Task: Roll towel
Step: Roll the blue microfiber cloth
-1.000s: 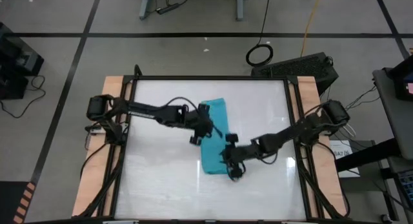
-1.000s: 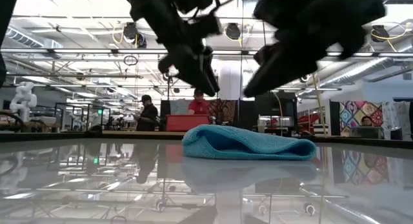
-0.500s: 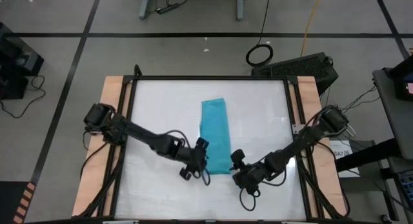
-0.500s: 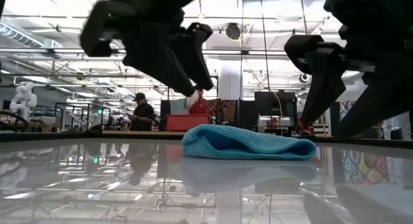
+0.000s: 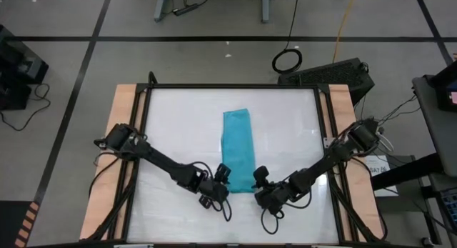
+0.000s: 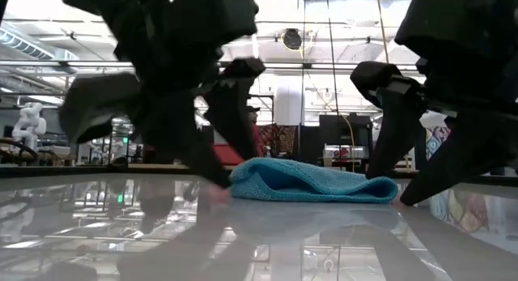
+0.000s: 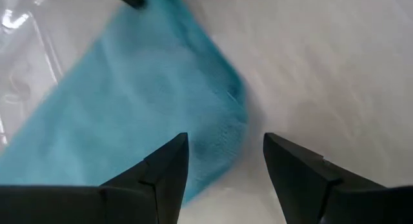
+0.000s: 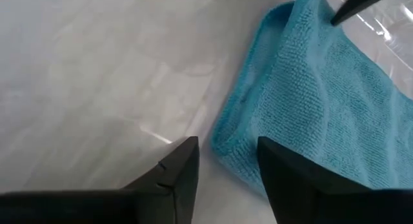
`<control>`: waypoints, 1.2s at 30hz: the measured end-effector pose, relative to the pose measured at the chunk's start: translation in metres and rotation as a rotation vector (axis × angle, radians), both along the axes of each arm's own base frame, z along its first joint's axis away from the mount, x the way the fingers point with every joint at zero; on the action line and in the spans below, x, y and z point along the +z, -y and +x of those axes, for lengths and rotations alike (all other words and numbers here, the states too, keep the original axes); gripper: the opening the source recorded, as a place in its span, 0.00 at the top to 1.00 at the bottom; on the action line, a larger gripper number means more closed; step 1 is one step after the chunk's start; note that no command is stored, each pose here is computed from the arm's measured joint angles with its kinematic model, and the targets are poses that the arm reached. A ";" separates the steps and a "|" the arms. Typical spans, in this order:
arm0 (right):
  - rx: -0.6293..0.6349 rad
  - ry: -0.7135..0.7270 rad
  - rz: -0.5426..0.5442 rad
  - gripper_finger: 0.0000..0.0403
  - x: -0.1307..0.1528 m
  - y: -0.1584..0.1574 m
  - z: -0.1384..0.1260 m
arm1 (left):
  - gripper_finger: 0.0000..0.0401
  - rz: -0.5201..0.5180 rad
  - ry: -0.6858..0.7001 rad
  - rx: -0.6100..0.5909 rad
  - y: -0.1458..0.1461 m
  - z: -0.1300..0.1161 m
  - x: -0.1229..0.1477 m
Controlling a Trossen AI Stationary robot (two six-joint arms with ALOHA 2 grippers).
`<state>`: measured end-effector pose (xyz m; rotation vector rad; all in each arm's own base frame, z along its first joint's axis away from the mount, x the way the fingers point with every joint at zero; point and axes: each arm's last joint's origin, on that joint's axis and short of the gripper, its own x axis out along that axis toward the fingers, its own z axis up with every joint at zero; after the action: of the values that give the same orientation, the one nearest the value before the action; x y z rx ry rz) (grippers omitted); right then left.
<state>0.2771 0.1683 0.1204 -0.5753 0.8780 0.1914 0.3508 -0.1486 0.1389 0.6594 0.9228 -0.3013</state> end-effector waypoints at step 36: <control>-0.311 0.072 0.327 1.00 0.008 0.003 0.006 | 0.88 -0.091 0.057 0.128 0.007 0.006 -0.012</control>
<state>0.2835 0.1656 0.1280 -0.1363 0.8331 0.0290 0.3572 -0.1552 0.1270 0.5203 0.8874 -0.2085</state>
